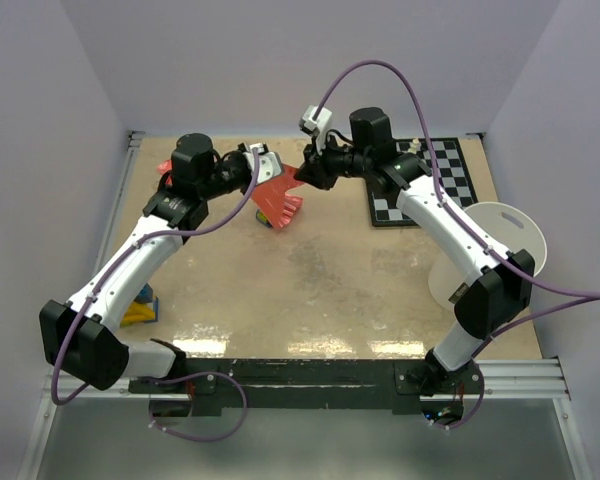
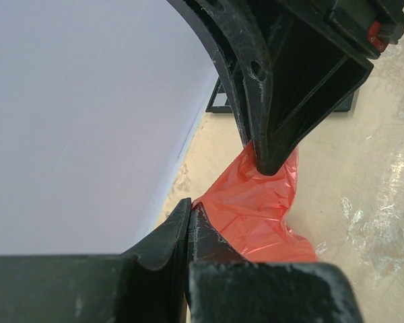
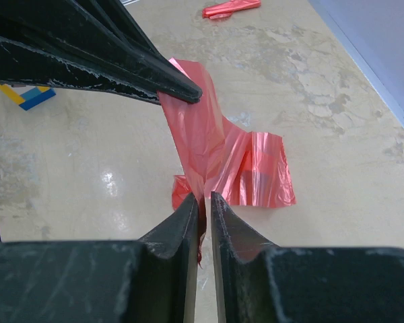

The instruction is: Put the trash bags into the trash bin

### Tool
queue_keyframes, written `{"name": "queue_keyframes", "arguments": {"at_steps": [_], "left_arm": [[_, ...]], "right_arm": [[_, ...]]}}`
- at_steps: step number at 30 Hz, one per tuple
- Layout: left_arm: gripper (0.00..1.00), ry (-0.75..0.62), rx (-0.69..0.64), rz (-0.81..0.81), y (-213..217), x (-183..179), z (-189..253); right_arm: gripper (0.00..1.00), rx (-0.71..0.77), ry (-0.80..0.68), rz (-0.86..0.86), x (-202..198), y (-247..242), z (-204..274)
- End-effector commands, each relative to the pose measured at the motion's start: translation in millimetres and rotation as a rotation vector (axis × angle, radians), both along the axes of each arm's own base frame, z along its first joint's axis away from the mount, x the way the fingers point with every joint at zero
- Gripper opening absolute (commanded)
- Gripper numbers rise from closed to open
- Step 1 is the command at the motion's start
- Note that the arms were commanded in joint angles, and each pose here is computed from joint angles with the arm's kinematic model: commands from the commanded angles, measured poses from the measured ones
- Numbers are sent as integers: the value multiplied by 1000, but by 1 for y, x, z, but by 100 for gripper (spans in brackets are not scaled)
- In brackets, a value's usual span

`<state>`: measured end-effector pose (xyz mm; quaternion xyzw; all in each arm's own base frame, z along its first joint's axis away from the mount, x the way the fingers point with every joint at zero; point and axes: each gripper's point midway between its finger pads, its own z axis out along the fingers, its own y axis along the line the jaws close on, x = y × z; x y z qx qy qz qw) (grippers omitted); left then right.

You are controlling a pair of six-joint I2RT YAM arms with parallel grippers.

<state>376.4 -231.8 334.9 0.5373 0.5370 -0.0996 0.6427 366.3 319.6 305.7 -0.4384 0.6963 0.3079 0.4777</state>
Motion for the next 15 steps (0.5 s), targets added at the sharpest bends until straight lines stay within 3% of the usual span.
{"name": "queue_keyframes", "arguments": {"at_steps": [1, 4, 8, 11, 15], "left_arm": [[0, -43, -40, 13, 4, -2, 20], [0, -41, -36, 13, 5, -1, 18], [0, -66, 11, -54, -8, -9, 11], [0, -168, 93, -91, -23, -10, 10], [0, -298, 175, -140, -33, -16, 17]], "right_arm": [[14, 16, -59, -4, -6, -4, 21], [0, 27, -85, 27, -9, -2, 28], [0, 38, -122, 156, -20, 14, 42], [0, 55, -103, 253, -31, 29, 45], [0, 24, -132, 201, -13, 29, 40]]}}
